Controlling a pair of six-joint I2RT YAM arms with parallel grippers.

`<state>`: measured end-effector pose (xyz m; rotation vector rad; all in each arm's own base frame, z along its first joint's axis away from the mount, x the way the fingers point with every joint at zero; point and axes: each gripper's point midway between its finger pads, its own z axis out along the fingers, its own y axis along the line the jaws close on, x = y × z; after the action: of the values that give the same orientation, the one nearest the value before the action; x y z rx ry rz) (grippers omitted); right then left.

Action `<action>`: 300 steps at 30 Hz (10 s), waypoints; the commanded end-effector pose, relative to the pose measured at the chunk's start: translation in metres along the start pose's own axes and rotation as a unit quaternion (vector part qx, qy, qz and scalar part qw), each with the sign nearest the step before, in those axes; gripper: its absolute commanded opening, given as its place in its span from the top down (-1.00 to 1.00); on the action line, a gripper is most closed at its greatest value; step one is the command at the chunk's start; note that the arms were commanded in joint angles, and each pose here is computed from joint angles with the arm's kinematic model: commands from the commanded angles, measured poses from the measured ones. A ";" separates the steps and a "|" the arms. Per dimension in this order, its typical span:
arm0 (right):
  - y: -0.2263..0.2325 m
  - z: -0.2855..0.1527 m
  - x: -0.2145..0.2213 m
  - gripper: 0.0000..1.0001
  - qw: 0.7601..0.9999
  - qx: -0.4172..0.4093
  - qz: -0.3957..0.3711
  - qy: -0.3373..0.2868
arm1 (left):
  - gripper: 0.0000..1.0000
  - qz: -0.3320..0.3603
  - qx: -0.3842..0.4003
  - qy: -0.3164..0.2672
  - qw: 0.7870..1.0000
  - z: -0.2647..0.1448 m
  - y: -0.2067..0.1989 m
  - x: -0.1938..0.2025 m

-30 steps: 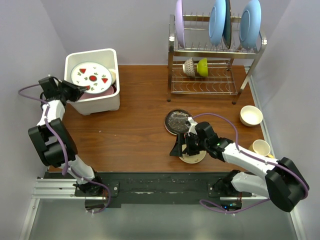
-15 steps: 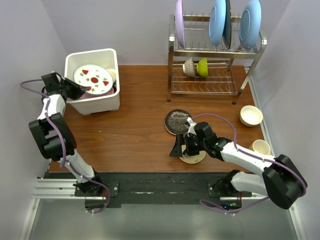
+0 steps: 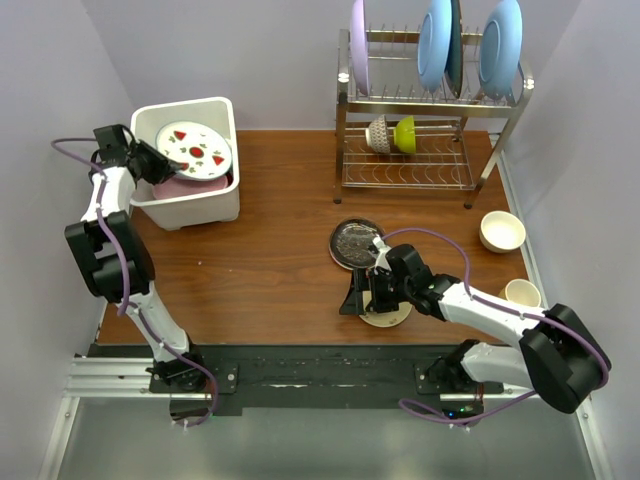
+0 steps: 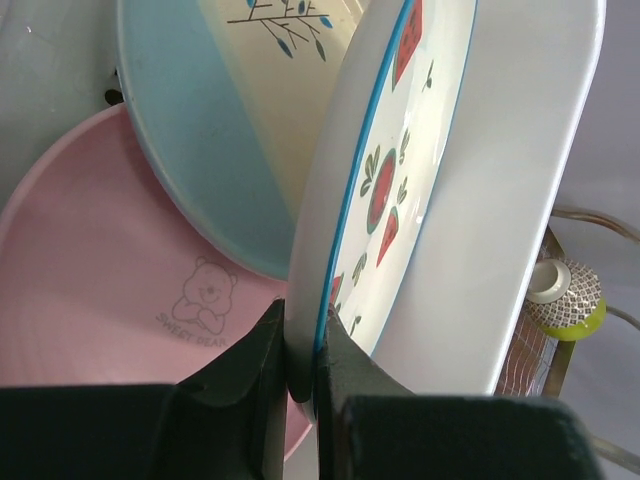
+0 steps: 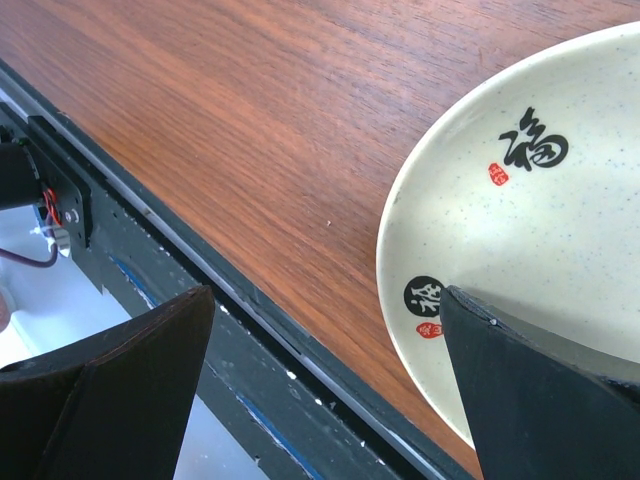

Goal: Place the plates into the plastic bin on the countertop
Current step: Place the plate in the plastic bin, then pick up the plate at the center of the board, then place the plate in the plastic bin.

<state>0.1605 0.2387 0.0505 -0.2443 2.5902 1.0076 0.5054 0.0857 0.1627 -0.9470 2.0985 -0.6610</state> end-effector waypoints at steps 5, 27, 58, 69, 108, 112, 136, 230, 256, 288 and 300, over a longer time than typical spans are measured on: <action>0.010 -0.001 -0.010 -0.97 1.000 -0.012 -0.015 -0.007 | 0.60 0.036 0.047 -0.019 0.998 -0.014 -0.040 -0.020; 0.010 -0.004 -0.009 -0.97 1.000 -0.013 -0.017 -0.011 | -0.02 0.057 0.022 0.001 0.998 -0.015 -0.036 -0.007; 0.028 -0.023 -0.019 -0.97 0.999 -0.033 -0.020 -0.038 | -1.00 0.171 0.140 -0.065 0.973 -0.123 -0.118 0.020; 0.028 -0.034 -0.017 -0.98 0.998 -0.031 -0.017 -0.051 | -1.00 0.215 0.200 -0.033 0.955 -0.151 -0.160 0.077; -0.042 -0.075 -0.023 -0.97 0.974 0.181 0.057 -0.123 | -0.95 0.270 0.194 0.240 0.912 -0.161 -0.117 0.428; -0.049 -0.079 -0.020 -0.97 0.971 0.193 0.061 -0.124 | -0.94 0.281 0.190 0.268 0.902 -0.158 -0.116 0.463; -0.090 -0.100 -0.016 -0.97 0.939 0.269 0.112 -0.184 | -0.67 0.280 0.169 0.335 0.883 -0.108 -0.080 0.543; -0.043 -0.093 -0.035 1.00 0.956 0.112 0.106 -0.248 | -0.20 0.203 0.246 0.496 0.808 -0.130 -0.028 0.602; -0.036 -0.108 -0.036 -0.47 0.957 0.110 0.089 -0.254 | 1.00 0.196 0.273 0.468 0.818 -0.136 -0.048 0.584; -0.016 -0.120 -0.045 -0.97 0.957 0.074 0.072 -0.272 | 1.00 0.266 0.236 0.352 0.866 -0.129 -0.071 0.468; -0.017 -0.112 -0.042 -0.97 0.961 0.074 0.074 -0.258 | 1.00 0.281 0.234 0.295 0.883 -0.132 -0.100 0.403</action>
<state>0.1696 0.1423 0.1146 0.2494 2.2590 0.7332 0.2402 -0.2765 0.1122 0.1260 2.4777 -1.1627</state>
